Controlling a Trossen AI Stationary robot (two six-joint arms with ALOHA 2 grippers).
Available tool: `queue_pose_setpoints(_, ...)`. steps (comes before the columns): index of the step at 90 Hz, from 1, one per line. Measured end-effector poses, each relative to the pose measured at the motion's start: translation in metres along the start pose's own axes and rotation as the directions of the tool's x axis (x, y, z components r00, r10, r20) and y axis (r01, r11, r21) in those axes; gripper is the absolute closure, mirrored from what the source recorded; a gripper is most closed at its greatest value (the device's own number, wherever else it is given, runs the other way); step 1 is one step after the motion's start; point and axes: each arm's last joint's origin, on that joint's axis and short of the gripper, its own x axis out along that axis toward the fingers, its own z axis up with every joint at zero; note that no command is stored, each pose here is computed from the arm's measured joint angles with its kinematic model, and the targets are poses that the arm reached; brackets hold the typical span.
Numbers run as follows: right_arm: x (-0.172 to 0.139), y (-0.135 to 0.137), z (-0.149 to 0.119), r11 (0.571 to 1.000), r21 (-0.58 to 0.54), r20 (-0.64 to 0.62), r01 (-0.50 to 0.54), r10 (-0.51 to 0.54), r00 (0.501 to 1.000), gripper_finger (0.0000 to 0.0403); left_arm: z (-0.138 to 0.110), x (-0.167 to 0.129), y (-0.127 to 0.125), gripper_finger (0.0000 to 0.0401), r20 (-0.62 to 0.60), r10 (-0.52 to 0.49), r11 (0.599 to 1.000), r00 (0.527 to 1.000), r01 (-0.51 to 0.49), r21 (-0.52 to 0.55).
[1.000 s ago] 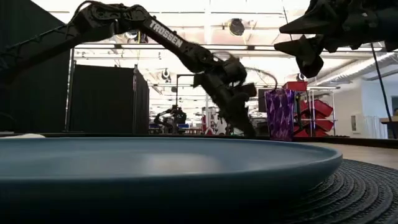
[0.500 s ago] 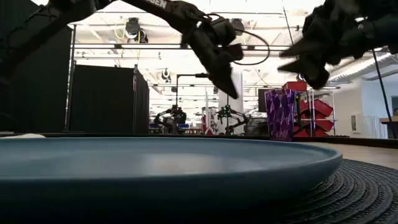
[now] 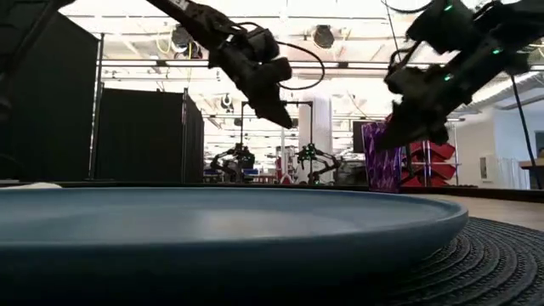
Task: Set table place
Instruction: Put the black fork on the white napkin
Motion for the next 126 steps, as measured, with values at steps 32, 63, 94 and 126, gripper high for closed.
queue_pose_setpoints(32, 0.048, -0.010, 0.028, 0.953, 0.048, -0.144, 0.300, -0.291, 0.946, 0.0403, -0.001, 0.006, -0.010, 0.0327, 0.019, -0.037, 0.998, 0.999, 0.036, 0.042)
queue_pose_setpoints(63, 0.072, -0.034, 0.031, 0.894, 0.038, -0.266, 0.447, -0.422, 0.867, 0.0403, -0.005, 0.007, -0.015, 0.0327, -0.034, -0.063, 0.995, 0.997, 0.066, 0.069)
queue_pose_setpoints(94, 0.082, -0.023, 0.023, 0.922, 0.047, -0.278, 0.385, -0.359, 0.891, 0.0403, -0.011, 0.007, -0.016, 0.0327, -0.084, -0.083, 0.994, 0.993, 0.088, 0.059)
queue_pose_setpoints(126, 0.070, 0.018, 0.005, 0.974, 0.041, -0.332, 0.223, -0.197, 0.923, 0.0403, -0.013, 0.006, -0.017, 0.0327, -0.109, -0.092, 0.992, 0.990, 0.101, 0.073)
